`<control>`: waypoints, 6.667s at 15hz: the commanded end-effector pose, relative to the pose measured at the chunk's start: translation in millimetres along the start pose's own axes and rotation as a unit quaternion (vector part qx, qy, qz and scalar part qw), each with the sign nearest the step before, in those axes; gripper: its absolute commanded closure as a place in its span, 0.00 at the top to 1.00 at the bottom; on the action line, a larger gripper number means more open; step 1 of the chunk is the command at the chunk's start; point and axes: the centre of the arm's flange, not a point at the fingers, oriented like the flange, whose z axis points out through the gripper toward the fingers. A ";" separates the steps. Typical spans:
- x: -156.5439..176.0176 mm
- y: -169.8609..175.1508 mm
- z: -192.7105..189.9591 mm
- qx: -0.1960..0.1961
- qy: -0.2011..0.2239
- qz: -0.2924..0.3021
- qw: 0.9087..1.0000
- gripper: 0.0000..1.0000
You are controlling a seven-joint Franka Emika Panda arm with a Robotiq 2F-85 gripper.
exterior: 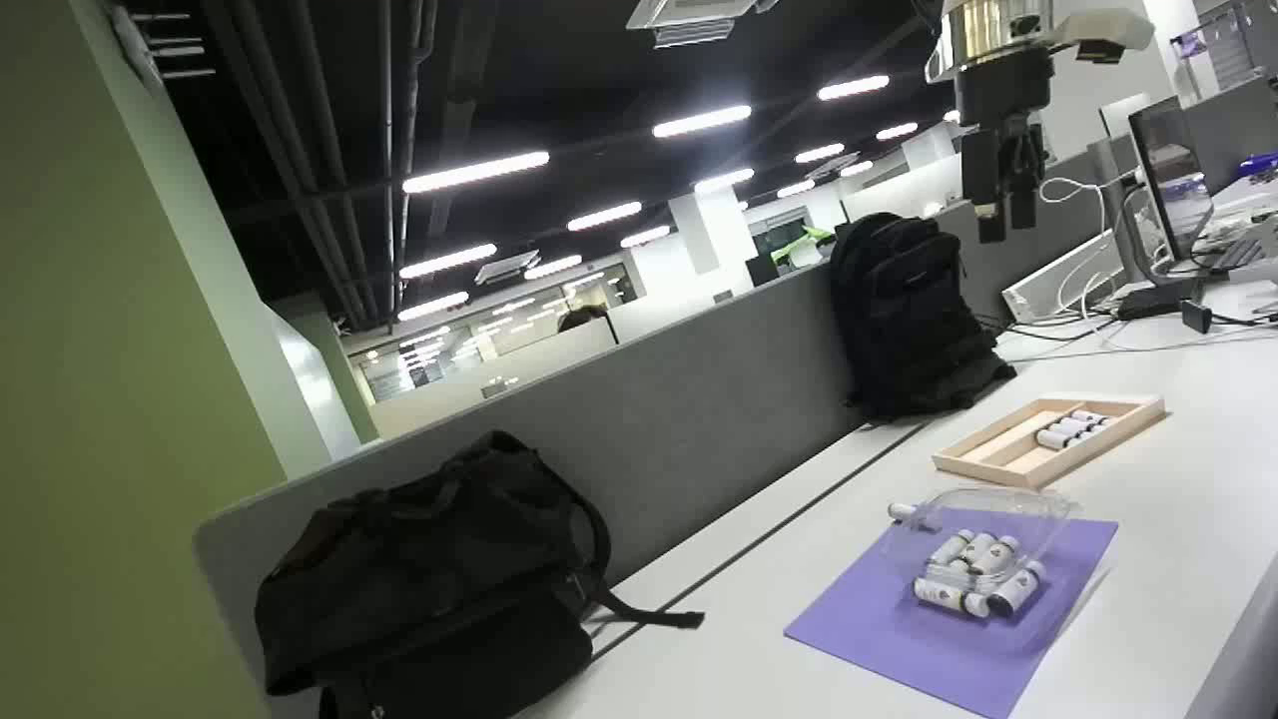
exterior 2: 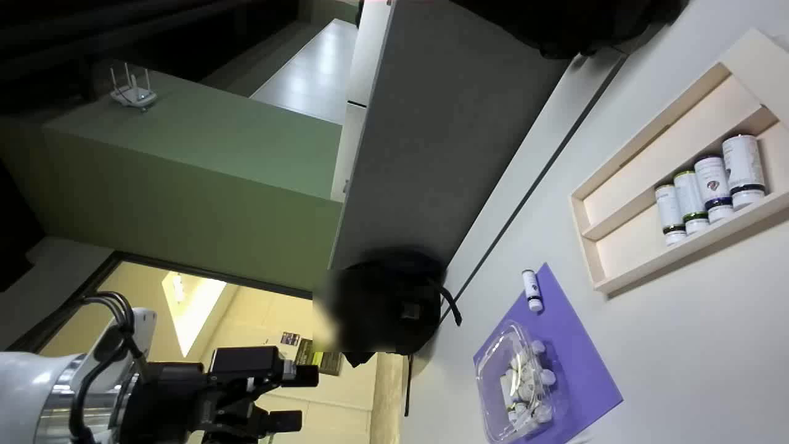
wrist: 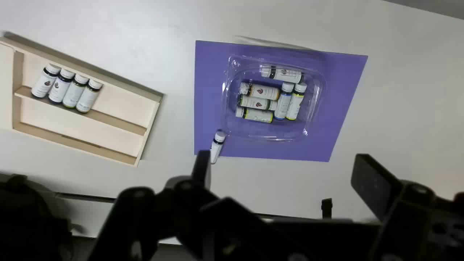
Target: Open the clear container on the table
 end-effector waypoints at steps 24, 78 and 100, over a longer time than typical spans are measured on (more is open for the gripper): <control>9.3 64.8 241.3 0.216 0.012 0.245 0.945 1.00; -8.8 98.5 305.1 0.336 0.100 0.269 0.897 1.00; 45.7 145.3 301.1 0.448 0.096 0.351 0.817 1.00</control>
